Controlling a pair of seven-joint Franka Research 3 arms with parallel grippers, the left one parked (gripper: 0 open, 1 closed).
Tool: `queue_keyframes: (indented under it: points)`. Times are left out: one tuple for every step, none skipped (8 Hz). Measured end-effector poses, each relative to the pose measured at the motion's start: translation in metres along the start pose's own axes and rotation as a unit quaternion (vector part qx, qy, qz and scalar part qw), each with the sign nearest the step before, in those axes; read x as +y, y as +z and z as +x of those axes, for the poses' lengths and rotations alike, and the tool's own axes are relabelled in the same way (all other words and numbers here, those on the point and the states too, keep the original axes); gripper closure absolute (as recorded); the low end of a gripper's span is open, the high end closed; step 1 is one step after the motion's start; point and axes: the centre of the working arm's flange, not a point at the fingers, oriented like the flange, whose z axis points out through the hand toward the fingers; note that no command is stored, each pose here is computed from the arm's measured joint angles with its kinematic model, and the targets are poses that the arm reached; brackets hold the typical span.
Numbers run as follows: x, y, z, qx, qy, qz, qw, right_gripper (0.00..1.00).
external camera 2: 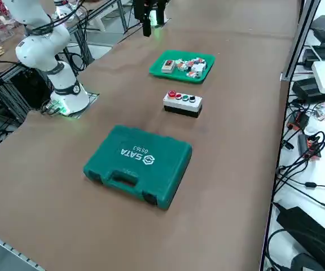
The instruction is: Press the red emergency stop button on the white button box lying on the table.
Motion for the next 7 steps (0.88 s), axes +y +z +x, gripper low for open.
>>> queue_keyframes:
  points:
    - [0.0,0.002,0.001,-0.002,-0.001,0.0,1.0,0.19]
    - [-0.001,0.004,0.002,-0.004,-0.005,0.0,1.0,0.39]
    - [-0.004,0.005,0.002,-0.006,-0.008,0.0,1.0,0.63]
    - [-0.009,0.006,0.002,-0.007,-0.014,-0.001,1.0,0.81]
    - [-0.014,0.008,0.002,-0.009,-0.018,-0.002,1.0,0.98]
    - [-0.016,0.011,0.003,-0.013,-0.019,-0.002,1.0,0.98]
    - [-0.016,0.016,0.004,-0.021,-0.019,-0.004,1.0,0.99]
